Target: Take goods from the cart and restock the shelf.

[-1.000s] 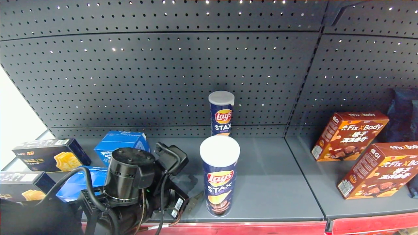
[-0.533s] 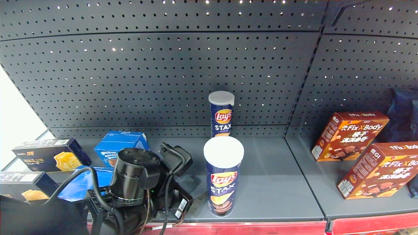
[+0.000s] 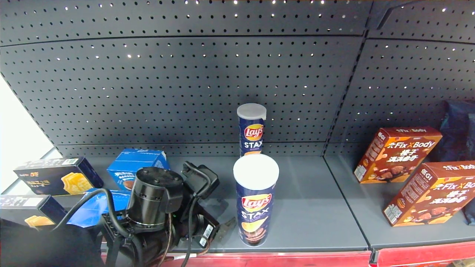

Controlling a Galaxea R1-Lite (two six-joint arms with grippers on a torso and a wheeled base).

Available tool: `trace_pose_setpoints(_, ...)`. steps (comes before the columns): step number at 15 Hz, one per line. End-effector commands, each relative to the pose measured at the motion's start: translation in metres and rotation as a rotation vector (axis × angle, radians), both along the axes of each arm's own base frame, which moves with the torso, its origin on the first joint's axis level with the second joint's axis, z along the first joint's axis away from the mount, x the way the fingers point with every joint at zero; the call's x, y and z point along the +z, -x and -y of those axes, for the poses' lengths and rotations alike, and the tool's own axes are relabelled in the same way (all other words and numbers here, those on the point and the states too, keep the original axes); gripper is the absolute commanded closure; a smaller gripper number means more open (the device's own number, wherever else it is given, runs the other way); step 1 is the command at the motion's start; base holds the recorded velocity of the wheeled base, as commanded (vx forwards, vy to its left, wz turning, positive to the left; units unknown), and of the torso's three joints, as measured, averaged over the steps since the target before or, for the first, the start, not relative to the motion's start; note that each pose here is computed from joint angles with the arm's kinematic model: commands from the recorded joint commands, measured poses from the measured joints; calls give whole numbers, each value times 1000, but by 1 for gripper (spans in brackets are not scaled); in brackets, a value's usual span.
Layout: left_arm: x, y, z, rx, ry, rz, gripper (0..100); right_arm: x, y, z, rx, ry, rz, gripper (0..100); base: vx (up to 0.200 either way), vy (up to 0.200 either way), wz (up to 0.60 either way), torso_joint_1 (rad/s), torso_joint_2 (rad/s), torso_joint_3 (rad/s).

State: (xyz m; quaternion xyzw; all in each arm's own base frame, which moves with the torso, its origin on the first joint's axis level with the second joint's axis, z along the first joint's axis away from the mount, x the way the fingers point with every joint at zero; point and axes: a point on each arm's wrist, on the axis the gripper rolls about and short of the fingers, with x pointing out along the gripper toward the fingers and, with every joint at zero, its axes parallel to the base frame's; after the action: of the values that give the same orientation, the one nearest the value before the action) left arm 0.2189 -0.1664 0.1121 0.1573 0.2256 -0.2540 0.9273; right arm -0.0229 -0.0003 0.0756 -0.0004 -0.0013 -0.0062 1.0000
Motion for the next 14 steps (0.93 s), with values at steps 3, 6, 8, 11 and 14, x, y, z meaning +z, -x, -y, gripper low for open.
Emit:
trace_pose_setpoints(3, 25, -9, -27, 83, 27, 85, 0, 0, 0, 0, 0, -1, -1, 0, 0, 0, 0, 0, 0, 0)
trace_pose_setpoints(6, 54, -1, -46, 129, 78, 185, 0, 0, 0, 0, 0, -1, -1, 0, 0, 0, 0, 0, 0, 0)
trace_pose_setpoints(8, 81, 25, -69, 177, 131, 283, 0, 0, 0, 0, 0, -1, -1, 0, 0, 0, 0, 0, 0, 0)
trace_pose_setpoints(11, 102, 73, -99, 245, 190, 413, 0, 0, 0, 0, 0, 1, -1, 0, 0, 0, 0, 0, 0, 0)
trace_pose_setpoints(14, 103, 153, -140, 274, 277, 550, 0, 0, 0, 0, 0, -1, -1, 0, 0, 0, 0, 0, 0, 0)
